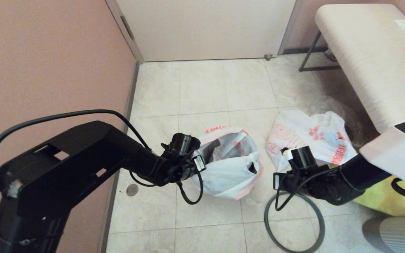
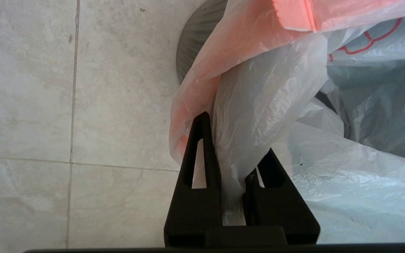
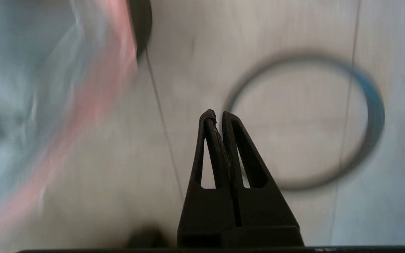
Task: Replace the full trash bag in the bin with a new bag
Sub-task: Put the new garbage bag on the trash can
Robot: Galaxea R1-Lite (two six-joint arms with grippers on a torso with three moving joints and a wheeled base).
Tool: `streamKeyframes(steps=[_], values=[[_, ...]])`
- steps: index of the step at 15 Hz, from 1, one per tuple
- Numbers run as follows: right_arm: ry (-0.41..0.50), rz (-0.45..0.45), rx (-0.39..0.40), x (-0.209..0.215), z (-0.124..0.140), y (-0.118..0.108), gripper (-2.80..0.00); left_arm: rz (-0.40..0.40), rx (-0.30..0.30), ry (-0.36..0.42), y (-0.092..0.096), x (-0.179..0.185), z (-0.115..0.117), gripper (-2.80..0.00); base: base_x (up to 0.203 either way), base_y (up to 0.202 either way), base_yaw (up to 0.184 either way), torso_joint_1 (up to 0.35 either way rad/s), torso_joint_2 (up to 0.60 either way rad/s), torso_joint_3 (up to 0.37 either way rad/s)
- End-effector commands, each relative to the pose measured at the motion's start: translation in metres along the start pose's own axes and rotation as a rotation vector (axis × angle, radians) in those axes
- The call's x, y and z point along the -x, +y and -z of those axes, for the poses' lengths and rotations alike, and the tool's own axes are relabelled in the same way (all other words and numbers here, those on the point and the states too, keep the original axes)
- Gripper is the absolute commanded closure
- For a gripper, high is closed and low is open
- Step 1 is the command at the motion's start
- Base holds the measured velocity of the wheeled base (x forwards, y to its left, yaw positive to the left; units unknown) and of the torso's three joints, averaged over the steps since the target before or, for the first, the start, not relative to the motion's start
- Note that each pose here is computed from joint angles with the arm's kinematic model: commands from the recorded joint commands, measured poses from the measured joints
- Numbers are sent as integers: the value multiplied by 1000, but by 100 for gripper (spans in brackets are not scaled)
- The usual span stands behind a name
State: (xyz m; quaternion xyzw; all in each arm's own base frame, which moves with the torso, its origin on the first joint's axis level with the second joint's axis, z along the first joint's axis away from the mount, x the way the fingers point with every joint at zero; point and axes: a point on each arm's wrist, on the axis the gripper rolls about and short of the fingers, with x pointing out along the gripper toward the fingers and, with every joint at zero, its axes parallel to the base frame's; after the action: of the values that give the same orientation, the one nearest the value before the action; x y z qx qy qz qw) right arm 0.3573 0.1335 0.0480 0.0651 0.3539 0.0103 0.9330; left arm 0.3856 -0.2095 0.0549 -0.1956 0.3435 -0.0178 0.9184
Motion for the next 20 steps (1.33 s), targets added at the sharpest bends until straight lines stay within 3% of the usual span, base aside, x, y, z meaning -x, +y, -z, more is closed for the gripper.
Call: streamKeyframes(steps=[1,5,6,11,16,17,18,20], values=[[-33,-20,-7,33,-5,-1,0,2,3,-3,-1,0,-1,0,0,0,0,0,0,0],[-50,18,12,67,-14,-5,0,-5,7,-5,1,0,-2,0,0,0,0,0,0,0],[-62,27,18,70,-17,-5,0,-6,3,-1,2,0,0,-280,0,0,0,0,0,0],[-63,63,13,75,-19,-11,0,-3,-19,22,-1,31,2,-280,0,0,0,0,0,0],[-59,62,4,75,-18,-12,0,41,-17,-10,-6,92,-17,-280,0,0,0,0,0,0],[-59,60,4,76,-18,-12,0,57,-39,-16,-12,99,-17,0,0,0,0,0,0,0],[-61,60,3,76,-18,-12,0,66,-65,-23,-15,100,-19,0,0,0,0,0,0,0],[-66,56,2,77,-19,-12,0,70,-202,-17,-24,92,-18,0,0,0,0,0,0,0]])
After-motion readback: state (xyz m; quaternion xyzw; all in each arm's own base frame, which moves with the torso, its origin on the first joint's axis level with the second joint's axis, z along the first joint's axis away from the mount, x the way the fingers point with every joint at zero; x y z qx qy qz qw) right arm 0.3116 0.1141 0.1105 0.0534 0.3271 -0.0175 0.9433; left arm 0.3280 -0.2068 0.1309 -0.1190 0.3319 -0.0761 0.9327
